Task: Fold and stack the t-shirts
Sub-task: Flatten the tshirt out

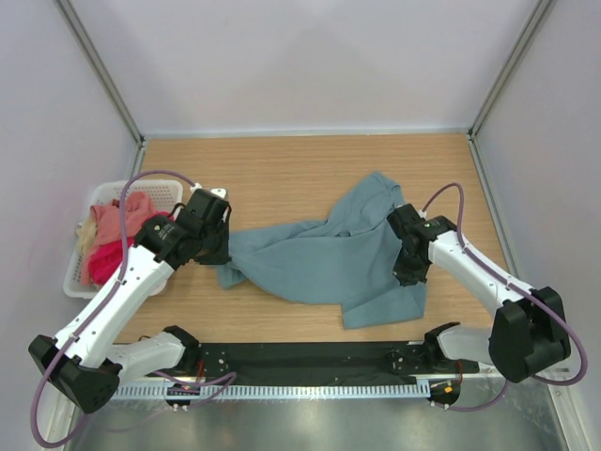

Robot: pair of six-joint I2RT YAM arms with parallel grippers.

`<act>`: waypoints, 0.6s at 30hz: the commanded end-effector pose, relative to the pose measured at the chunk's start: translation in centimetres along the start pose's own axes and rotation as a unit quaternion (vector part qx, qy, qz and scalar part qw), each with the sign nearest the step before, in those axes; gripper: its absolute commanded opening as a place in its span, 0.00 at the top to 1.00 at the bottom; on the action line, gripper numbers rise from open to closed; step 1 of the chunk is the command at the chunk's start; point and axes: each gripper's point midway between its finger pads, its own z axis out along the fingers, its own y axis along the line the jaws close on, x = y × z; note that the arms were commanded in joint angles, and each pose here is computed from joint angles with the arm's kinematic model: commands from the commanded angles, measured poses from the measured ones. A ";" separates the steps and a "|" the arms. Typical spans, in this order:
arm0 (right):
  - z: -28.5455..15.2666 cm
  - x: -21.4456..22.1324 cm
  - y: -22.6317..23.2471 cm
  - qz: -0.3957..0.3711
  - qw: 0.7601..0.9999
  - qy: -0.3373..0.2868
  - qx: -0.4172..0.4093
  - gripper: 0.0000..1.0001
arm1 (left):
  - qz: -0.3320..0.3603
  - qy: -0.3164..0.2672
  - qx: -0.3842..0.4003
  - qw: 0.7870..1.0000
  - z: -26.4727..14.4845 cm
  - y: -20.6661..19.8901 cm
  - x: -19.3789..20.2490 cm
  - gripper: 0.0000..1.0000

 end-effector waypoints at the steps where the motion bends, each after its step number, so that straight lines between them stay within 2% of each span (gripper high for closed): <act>1: -3.0 -2.5 0.0 0.019 0.998 -0.054 -0.014 0.99 | 0.001 -0.026 0.010 1.000 -0.7 -0.1 -1.0 1.00; 6: -8.6 -6.5 0.8 0.062 0.985 -0.146 -0.068 0.99 | -0.009 -0.049 0.004 0.999 -2.7 0.2 -2.2 1.00; 10: -17.3 -11.4 0.1 0.100 0.954 -0.259 -0.113 0.99 | -0.025 -0.082 0.007 0.996 -4.9 0.3 -3.7 1.00; 14: -26.0 -15.4 -2.7 0.145 0.909 -0.373 -0.121 0.99 | -0.042 -0.133 0.007 0.990 -7.8 0.6 -6.1 1.00; 15: -29.3 -16.3 -3.5 0.164 0.888 -0.404 -0.142 0.99 | -0.043 -0.146 -0.003 0.988 -8.4 0.8 -6.8 1.00; 17: -32.4 -17.2 -4.9 0.179 0.866 -0.444 -0.146 0.99 | -0.047 -0.176 0.003 0.983 -11.1 0.8 -8.6 1.00; 18: -35.6 -17.8 -6.3 0.201 0.840 -0.478 -0.160 0.99 | -0.049 -0.185 0.000 0.982 -11.7 0.8 -9.2 1.00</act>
